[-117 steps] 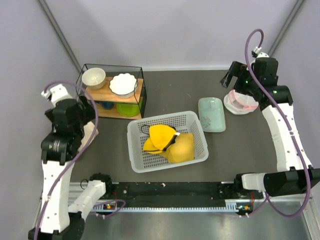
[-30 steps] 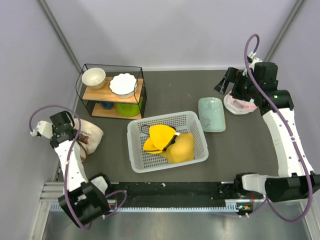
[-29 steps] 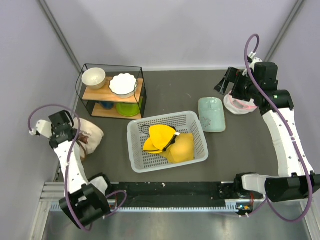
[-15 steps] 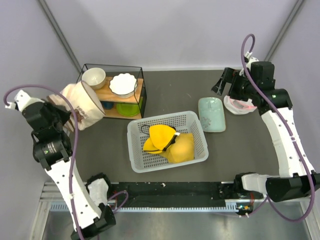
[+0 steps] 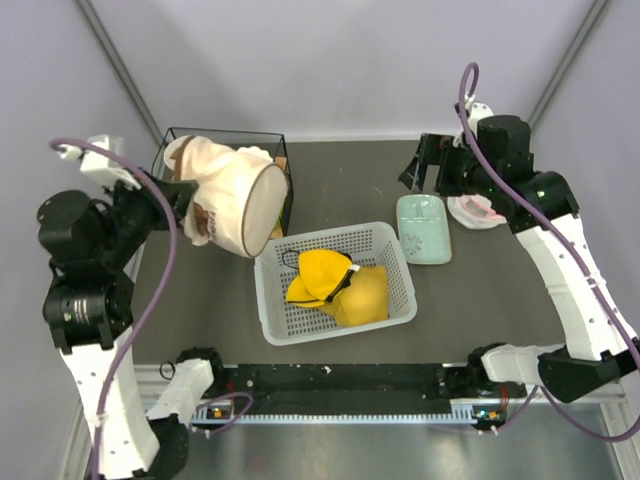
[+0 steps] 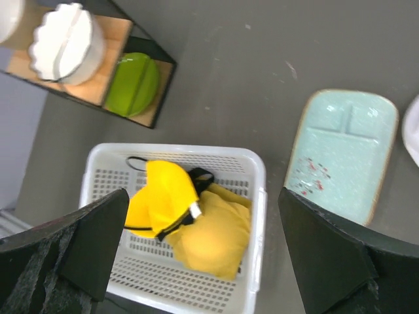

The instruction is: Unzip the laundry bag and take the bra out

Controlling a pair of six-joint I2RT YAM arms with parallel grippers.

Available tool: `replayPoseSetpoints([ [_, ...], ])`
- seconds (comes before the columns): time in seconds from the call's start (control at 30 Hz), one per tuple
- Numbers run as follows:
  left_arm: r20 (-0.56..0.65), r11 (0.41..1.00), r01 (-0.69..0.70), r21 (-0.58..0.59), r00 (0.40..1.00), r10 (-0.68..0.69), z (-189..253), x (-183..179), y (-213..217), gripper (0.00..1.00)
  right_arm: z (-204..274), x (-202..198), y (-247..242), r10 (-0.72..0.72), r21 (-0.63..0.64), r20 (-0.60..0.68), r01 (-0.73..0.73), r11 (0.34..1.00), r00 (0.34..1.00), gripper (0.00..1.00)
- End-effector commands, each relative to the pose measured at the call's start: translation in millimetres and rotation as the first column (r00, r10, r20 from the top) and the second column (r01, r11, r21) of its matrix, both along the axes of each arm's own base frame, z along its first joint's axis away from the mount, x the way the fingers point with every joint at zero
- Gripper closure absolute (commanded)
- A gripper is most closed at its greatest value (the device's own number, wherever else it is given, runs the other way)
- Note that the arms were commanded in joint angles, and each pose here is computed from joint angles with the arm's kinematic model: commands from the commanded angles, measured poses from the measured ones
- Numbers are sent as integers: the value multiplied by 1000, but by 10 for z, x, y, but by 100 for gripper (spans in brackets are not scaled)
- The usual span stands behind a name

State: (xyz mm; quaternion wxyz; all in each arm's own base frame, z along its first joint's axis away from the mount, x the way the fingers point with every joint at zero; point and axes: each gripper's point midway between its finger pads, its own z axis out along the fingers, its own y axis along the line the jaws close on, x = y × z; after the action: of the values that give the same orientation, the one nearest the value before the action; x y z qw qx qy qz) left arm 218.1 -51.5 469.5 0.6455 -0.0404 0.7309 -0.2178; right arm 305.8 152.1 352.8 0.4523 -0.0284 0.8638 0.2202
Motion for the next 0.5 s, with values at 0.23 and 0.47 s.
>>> replayPoseSetpoints([
  [0.23,-135,967,256,7,958,-253,-588,703,-1277,100,879,-128,880,159,93,183,-179,980,970,1],
  [0.47,-182,966,251,59,954,-237,-826,1076,-1625,100,402,-98,809,82,75,68,-87,993,994,1],
])
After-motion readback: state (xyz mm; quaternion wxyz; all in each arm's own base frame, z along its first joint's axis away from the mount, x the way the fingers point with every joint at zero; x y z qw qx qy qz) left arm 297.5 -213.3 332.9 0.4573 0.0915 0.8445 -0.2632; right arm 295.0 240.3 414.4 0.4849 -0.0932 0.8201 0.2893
